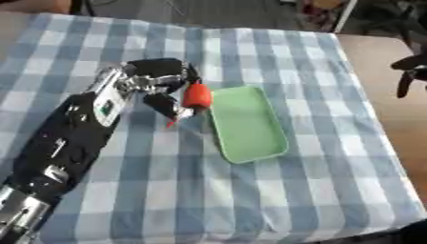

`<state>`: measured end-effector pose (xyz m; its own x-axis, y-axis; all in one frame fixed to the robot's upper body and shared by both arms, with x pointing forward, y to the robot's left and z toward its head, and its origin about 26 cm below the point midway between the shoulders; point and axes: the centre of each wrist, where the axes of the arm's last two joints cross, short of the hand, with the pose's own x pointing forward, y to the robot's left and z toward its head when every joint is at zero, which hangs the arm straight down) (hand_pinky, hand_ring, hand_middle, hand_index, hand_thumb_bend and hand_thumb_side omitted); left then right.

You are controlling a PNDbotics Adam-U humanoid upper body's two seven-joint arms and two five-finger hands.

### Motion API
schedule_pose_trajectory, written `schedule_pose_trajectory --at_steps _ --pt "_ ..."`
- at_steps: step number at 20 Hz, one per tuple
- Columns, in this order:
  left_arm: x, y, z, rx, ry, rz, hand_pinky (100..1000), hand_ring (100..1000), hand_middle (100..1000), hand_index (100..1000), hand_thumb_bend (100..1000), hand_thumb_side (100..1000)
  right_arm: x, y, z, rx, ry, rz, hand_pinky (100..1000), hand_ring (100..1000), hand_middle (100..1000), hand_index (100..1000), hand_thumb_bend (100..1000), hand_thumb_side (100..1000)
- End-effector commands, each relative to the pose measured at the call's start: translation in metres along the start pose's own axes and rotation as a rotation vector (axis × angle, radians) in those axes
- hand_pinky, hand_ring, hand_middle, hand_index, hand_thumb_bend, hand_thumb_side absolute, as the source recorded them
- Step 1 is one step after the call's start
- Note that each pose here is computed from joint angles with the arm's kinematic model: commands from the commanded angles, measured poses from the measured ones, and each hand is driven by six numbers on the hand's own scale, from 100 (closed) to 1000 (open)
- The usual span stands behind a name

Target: Pick up objects on the table and place them in the box.

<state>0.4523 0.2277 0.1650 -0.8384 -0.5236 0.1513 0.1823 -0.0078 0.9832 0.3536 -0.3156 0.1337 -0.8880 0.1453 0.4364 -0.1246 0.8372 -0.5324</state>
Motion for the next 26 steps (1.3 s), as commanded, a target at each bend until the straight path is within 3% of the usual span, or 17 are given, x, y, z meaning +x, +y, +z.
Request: schedule_pose_trajectory --at_steps 1,4,8,13,19,20,21,23,24,26 --pt "0.017 0.038 -0.003 -0.005 -0.128 -0.08 100 214 444 597 153 518 0.003 -0.008 -0.004 0.005 -0.016 0.023 277 653 595 847 100 690" --pt "0.031 0.051 -0.015 0.003 -0.186 -0.098 100 218 444 601 161 511 0.003 -0.008 -0.005 0.006 -0.019 0.02 278 653 595 847 100 690" --pt "0.04 0.054 -0.032 -0.027 -0.235 -0.123 100 225 442 610 185 517 0.003 -0.006 -0.006 0.009 -0.023 0.015 278 653 596 847 100 689" --pt "0.041 0.047 -0.05 -0.066 -0.266 -0.127 100 229 442 615 198 524 0.003 -0.004 -0.009 0.014 -0.029 0.006 278 654 596 847 100 689" --pt "0.03 0.03 -0.065 -0.12 -0.242 -0.115 100 232 443 624 216 534 0.003 -0.001 -0.012 0.019 -0.041 -0.009 279 654 596 847 100 689" --pt "0.026 0.026 -0.065 -0.13 -0.226 -0.108 100 232 446 623 305 710 0.003 0.0 -0.013 0.02 -0.042 -0.012 280 654 596 847 100 694" --pt "0.023 0.023 -0.066 -0.134 -0.221 -0.106 100 231 441 624 218 537 0.003 0.0 -0.013 0.02 -0.043 -0.013 280 655 597 847 100 690" --pt "0.017 0.017 -0.067 -0.148 -0.196 -0.096 100 229 441 624 217 538 0.003 0.001 -0.015 0.02 -0.047 -0.016 281 655 597 847 100 690" --pt "0.015 0.014 -0.067 -0.153 -0.188 -0.096 100 230 442 624 209 583 0.003 0.001 -0.015 0.02 -0.049 -0.016 281 655 597 847 100 685" --pt "0.012 0.01 -0.067 -0.157 -0.18 -0.098 100 229 440 624 216 539 0.003 0.001 -0.015 0.021 -0.05 -0.016 280 655 597 847 100 690"
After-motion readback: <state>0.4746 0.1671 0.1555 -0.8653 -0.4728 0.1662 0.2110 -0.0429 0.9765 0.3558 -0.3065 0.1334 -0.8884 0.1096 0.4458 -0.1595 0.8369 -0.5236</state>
